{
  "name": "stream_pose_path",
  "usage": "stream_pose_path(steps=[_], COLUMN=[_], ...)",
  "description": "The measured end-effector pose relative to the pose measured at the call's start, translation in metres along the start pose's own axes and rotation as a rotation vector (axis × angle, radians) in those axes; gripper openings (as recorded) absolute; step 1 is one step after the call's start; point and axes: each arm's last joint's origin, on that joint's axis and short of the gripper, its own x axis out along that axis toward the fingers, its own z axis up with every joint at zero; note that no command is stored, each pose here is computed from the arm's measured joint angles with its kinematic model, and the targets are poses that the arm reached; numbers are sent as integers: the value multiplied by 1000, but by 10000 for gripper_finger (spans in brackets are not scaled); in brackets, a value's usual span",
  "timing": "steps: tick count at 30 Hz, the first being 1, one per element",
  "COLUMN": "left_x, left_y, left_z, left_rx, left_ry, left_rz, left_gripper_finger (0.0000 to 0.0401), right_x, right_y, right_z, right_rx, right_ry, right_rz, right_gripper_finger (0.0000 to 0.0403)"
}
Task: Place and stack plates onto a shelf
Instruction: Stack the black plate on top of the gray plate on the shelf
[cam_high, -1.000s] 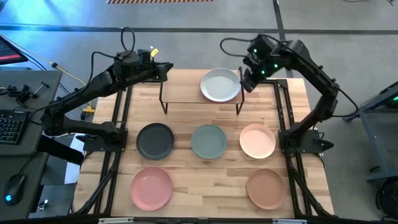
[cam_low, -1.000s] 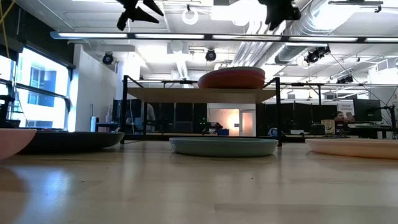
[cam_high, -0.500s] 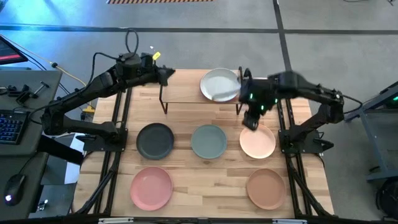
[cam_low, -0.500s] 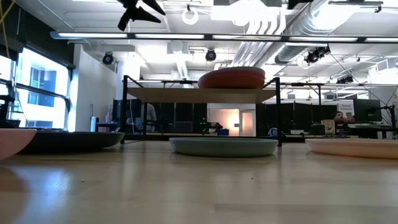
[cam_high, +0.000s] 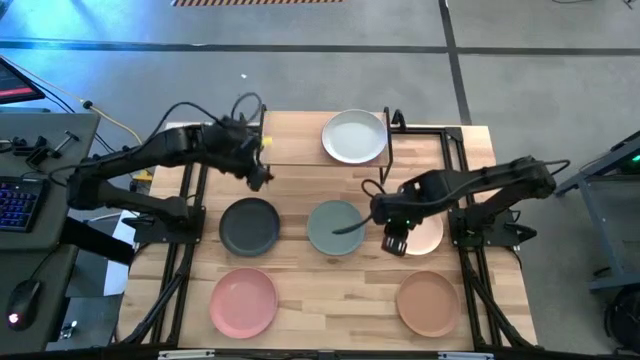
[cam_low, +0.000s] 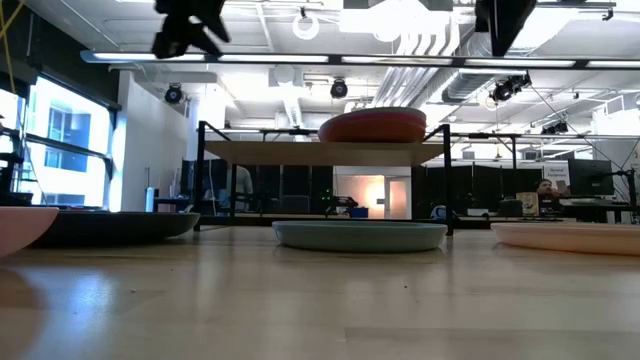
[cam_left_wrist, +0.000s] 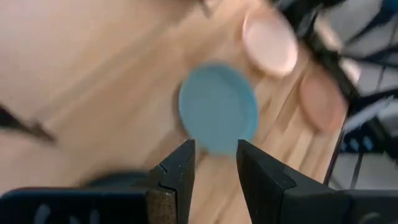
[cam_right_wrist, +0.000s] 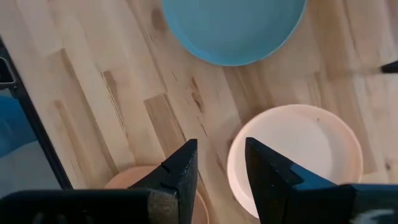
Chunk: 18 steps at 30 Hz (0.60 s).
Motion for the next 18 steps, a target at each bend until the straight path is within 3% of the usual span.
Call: stream_pose_path(steps=[11, 18], left_x=[36, 59], left_y=[0, -4], left_z=[-59, -93], left_rx=[-70, -136], left_ry=[293, 335], left_rz=[74, 82], left_gripper_finger=[107, 107], right_x=[14, 14], right_y=[-1, -1], right_z=[-4, -4], right_rx=[71, 50], right_ry=[25, 25], right_rz=[-20, -20], right_gripper_finger=[113, 113])
